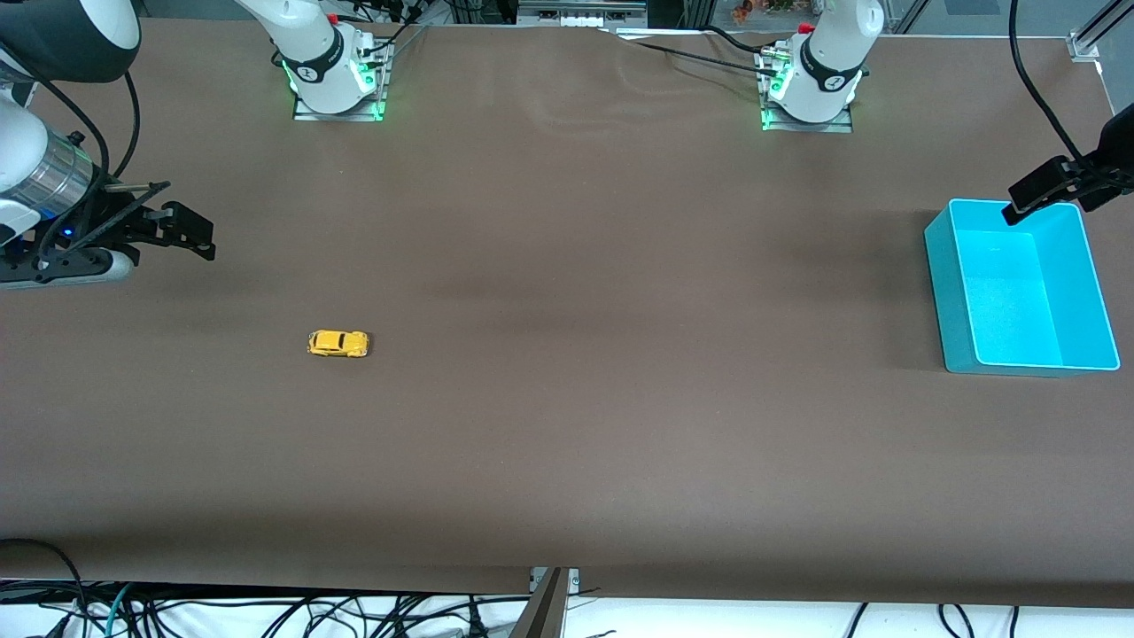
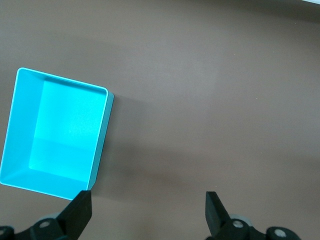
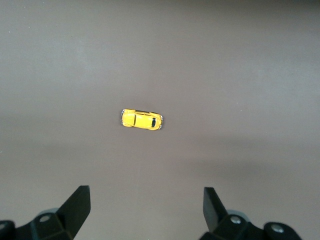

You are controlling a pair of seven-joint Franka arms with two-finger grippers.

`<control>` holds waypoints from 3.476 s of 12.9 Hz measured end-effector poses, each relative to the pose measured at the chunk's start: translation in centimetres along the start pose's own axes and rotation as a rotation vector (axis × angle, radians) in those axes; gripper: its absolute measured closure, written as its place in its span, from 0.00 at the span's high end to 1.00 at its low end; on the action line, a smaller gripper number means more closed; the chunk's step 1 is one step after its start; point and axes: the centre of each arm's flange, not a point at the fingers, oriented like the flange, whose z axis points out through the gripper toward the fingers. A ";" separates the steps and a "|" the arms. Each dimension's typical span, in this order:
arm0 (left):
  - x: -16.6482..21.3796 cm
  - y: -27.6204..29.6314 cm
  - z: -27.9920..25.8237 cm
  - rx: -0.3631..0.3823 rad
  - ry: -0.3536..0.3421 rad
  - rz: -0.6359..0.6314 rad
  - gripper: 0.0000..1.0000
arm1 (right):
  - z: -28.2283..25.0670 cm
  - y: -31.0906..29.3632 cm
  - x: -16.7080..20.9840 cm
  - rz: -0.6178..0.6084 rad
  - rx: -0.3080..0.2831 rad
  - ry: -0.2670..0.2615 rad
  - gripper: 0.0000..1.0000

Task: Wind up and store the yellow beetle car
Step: 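Reach the right gripper over the yellow beetle car, then lower the right gripper and close it on the yellow car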

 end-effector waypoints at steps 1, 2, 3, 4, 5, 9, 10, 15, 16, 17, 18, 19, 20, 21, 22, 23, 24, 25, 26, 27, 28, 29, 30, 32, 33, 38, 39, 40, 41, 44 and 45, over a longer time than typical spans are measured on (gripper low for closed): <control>0.0 0.0 0.0 0.000 0.000 0.000 1.00 | 0.0 0.0 0.0 0.000 0.000 0.000 1.00; 0.0 0.0 0.0 0.000 0.000 0.000 1.00 | 0.0 0.0 0.0 0.000 0.000 0.000 1.00; 0.0 0.0 0.0 0.000 0.000 0.000 1.00 | 0.0 0.0 0.0 0.000 0.000 0.000 1.00; 0.0 0.0 0.0 0.000 0.000 0.000 1.00 | 0.0 0.0 0.0 0.000 0.000 0.000 1.00; 0.0 0.0 0.0 0.000 0.000 0.000 1.00 | 0.0 0.0 0.0 0.000 0.000 0.000 1.00; 0.0 0.0 0.0 0.000 0.000 0.000 1.00 | 0.0 0.0 0.0 0.000 0.000 0.001 1.00; 0.0 0.0 0.0 0.000 0.000 0.000 1.00 | 0.0 0.1 0.0 0.001 0.000 0.001 1.00; 0.0 0.0 0.0 0.000 0.000 0.000 1.00 | 0.2 0.1 0.1 0.001 0.000 -0.003 1.00; 0.0 0.0 0.0 0.000 0.000 0.000 1.00 | 0.7 0.1 0.3 0.000 0.000 -0.012 1.00; 0.0 0.0 0.0 0.000 0.000 0.000 1.00 | 1.7 -0.1 0.6 -0.003 0.001 -0.029 1.00; 0.0 0.0 0.0 0.000 0.000 0.000 1.00 | 2.8 -0.3 1.0 -0.006 0.002 -0.048 1.00; 0.0 0.0 0.0 0.000 0.001 0.000 1.00 | 3.9 -0.5 1.4 -0.010 0.002 -0.066 1.00; 0.0 0.0 0.0 0.000 0.001 0.000 1.00 | 4.6 -0.7 1.6 -0.017 0.003 -0.077 1.00; 0.0 0.0 0.0 0.000 0.001 0.000 1.00 | 5.0 -0.8 1.7 -0.033 0.003 -0.090 1.00; 0.0 0.0 0.0 0.000 0.001 0.000 1.00 | 5.3 -0.9 1.5 -0.061 0.004 -0.113 1.00; 0.0 0.0 0.0 0.000 0.001 0.000 1.00 | 5.8 -1.1 1.4 -0.087 0.005 -0.137 1.00; 0.0 0.0 -0.1 0.000 0.001 0.000 1.00 | 6.5 -1.4 1.4 -0.128 0.008 -0.158 1.00; 0.0 0.0 -0.1 0.000 0.001 0.000 1.00 | 7.5 -1.6 1.6 -0.204 0.014 -0.179 1.00; 0.0 0.0 -0.1 0.000 0.001 0.000 1.00 | 8.9 -1.7 2.0 -0.301 0.025 -0.199 1.00; 0.0 0.0 -0.1 0.000 0.001 0.000 1.00 | 10.6 -1.6 2.5 -0.401 0.039 -0.216 1.00; 0.0 0.0 -0.1 0.000 0.002 0.000 1.00 | 12.5 -1.5 3.2 -0.495 0.052 -0.225 1.00; 0.0 0.0 -0.1 -0.001 0.003 0.000 1.00 | 14.3 -1.5 3.8 -0.584 0.064 -0.225 1.00; 0.0 0.0 -0.2 -0.001 0.005 0.000 1.00 | 16.0 -1.5 4.5 -0.679 0.073 -0.217 1.00; 0.0 0.0 -0.4 -0.001 0.008 0.000 1.00 | 18.5 -1.6 5.4 -0.862 0.081 -0.180 1.00; 0.0 0.0 -0.4 -0.002 0.009 0.000 1.00 | 19.7 -1.6 5.6 -0.940 0.081 -0.159 1.00; 0.0 0.0 -0.5 -0.002 0.010 0.000 1.00 | 27.1 -2.1 4.2 -1.234 0.029 -0.031 1.00; 0.0 0.0 -0.5 -0.002 0.010 0.000 1.00 | 28.8 -2.2 3.4 -1.264 0.015 -0.008 1.00; 0.0 0.0 -0.5 -0.002 0.010 0.000 1.00 | 30.4 -2.4 2.6 -1.285 0.002 0.014 1.00; 0.0 0.0 -0.5 -0.002 0.010 0.000 1.00 | 31.8 -2.8 1.7 -1.311 -0.011 0.038 1.00; 0.0 0.0 -0.5 -0.002 0.010 0.000 1.00 | 34.6 -3.8 -0.6 -1.391 -0.060 0.115 1.00; 0.0 0.0 -0.5 -0.002 0.010 0.000 1.00 | 35.3 -3.9 -1.1 -1.410 -0.072 0.131 1.00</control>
